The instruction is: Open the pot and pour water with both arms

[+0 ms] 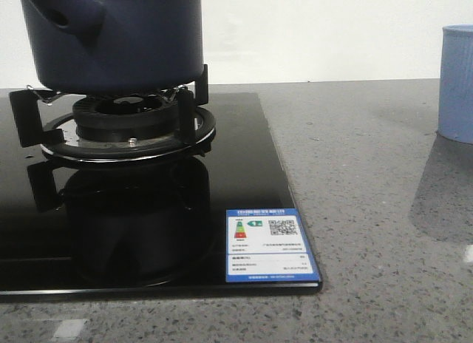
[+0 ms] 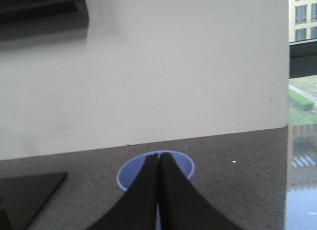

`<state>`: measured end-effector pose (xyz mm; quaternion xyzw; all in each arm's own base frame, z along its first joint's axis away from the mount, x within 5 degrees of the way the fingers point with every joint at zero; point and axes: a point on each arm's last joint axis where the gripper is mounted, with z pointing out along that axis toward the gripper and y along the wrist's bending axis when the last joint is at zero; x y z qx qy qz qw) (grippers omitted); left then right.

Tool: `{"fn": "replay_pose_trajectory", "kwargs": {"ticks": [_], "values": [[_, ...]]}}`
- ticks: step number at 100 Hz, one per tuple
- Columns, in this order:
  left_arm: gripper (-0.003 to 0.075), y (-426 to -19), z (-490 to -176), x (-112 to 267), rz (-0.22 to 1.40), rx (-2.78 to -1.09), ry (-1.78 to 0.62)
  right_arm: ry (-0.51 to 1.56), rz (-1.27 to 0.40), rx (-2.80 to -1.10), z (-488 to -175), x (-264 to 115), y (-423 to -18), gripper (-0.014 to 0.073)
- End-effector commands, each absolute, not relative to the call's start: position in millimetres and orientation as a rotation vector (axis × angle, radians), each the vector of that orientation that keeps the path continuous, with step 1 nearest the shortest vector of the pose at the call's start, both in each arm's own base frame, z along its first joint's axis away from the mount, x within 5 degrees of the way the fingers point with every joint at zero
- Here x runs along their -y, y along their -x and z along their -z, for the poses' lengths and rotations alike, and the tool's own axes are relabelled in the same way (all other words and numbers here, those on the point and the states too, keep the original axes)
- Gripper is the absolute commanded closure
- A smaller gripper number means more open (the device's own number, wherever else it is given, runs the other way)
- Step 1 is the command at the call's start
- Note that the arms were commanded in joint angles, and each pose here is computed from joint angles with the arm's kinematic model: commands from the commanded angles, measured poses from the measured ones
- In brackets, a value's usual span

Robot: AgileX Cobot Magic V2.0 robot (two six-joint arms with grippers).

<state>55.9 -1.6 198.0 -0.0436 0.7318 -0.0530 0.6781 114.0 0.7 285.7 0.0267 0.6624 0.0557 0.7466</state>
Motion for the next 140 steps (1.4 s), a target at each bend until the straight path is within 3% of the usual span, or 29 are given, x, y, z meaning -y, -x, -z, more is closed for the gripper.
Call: {"fn": "replay_pose_trajectory", "kwargs": {"ticks": [1,23,65,140], "values": [[0.0739,-55.6,-194.9,1.4,0.137,-1.578,0.109,-0.023,-0.04,-1.372,-292.8,0.4,-106.2,0.0664],[0.0739,-55.6,-194.9,1.4,0.137,-1.578,0.109,0.038,-0.02,-1.592,-259.0,-3.2,-86.9,0.0664],[0.0739,-55.6,-194.9,1.4,0.137,-1.578,0.109,0.018,-0.041,-1.609,-194.0,-2.3,-61.7,0.0664],[0.0739,-55.6,-194.8,1.4,0.137,-1.58,0.109,0.011,0.038,-1.615,-190.8,1.5,-55.8,0.0664]]}}
